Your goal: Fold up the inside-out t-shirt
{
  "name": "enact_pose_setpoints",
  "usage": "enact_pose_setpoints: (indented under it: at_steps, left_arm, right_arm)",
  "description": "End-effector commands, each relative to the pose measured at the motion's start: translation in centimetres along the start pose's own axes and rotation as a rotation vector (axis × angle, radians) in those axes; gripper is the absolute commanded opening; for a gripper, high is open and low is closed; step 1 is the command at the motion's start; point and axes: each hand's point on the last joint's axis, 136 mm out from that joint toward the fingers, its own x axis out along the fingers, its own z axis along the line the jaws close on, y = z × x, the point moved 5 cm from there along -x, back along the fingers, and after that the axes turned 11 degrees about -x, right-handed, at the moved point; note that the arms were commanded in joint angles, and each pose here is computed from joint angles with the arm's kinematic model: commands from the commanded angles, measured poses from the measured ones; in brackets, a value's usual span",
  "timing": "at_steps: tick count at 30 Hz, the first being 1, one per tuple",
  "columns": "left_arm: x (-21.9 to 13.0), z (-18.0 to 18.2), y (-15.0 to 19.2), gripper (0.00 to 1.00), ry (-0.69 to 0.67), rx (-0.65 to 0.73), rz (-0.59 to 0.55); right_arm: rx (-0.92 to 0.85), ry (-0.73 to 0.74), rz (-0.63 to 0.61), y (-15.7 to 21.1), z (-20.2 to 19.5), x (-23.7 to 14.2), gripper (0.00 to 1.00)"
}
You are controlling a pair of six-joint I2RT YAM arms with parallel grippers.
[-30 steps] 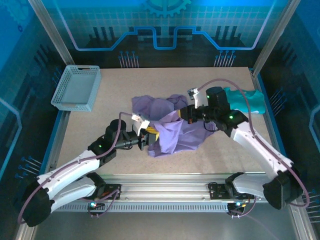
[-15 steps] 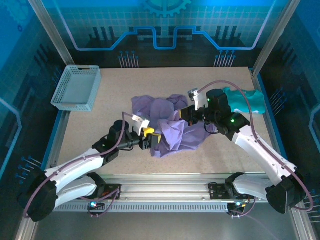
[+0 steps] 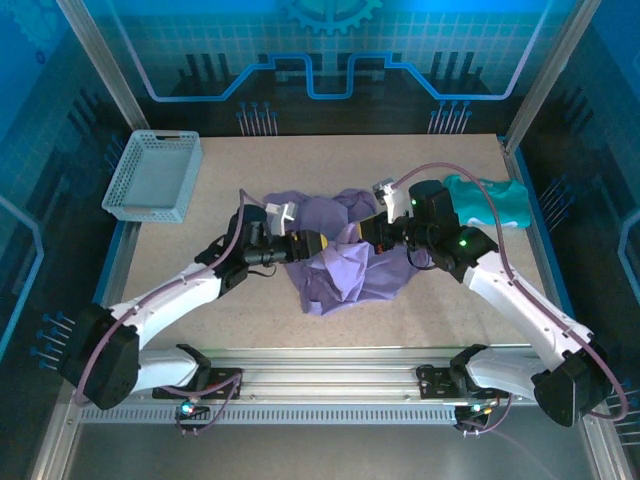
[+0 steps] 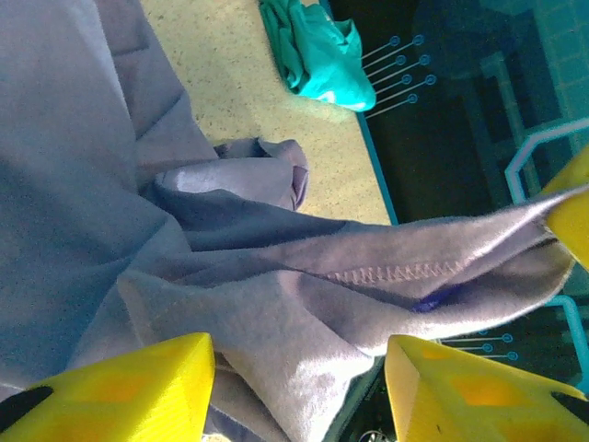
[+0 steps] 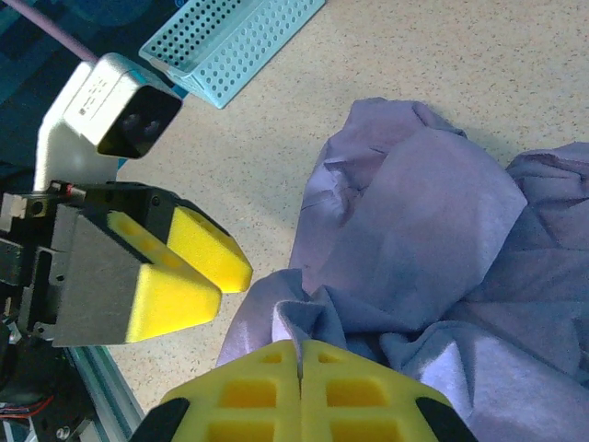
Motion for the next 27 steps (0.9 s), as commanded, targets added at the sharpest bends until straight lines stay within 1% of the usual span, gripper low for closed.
enact_pose_setpoints:
  at_steps: [1,6,9,13,17,19,21,24,27]
  left_arm:
    - [0.6,0.9,-0.3,0.49,-0.084,-0.083,0.03]
    - [0.8,1.7,-0.5,0.44,-0.15,-0.075,0.025]
    - [1.1,1.7,-0.6,0.4,-0.149,-0.068,0.036]
    - [1.8,1.3,-0.8,0.31,-0.118,-0.069,0.058]
    - [1.9,0.1,-1.5,0.13,-0.062,-0.024,0.04]
    - [1.2,-1.4,-2.2,0.01,-0.009,0.033,0.013]
    - [-0.2,-3.5,-2.8,0.0,0.073,0.113,-0.037]
    - [-3.5,-8.2,-3.0,0.0,0.254,0.303,-0.14]
    - [-7.3,-12.2,-1.9,0.0,0.454,0.51,-0.224]
  right_arm:
    - [-0.034,-0.004,-0.009,-0.3,0.5,0.1,0.0]
    - [-0.044,0.008,-0.012,-0.3,0.4,-0.1,0.0]
    - [-0.048,0.005,-0.018,-0.4,0.5,-0.2,0.0]
    - [-0.058,0.009,-0.023,-0.3,0.5,-0.4,0.0]
    - [-0.079,0.035,-0.044,-0.2,0.4,-1.0,0.0]
    - [-0.094,0.078,-0.047,-0.4,0.2,-1.8,0.0]
    - [-0.076,0.18,-0.052,-1.0,-0.6,-3.0,0.0]
    - [0.013,0.358,-0.058,-1.8,-2.4,-5.4,0.0]
    - [0.091,0.421,-0.111,-2.2,-2.8,-6.8,0.01]
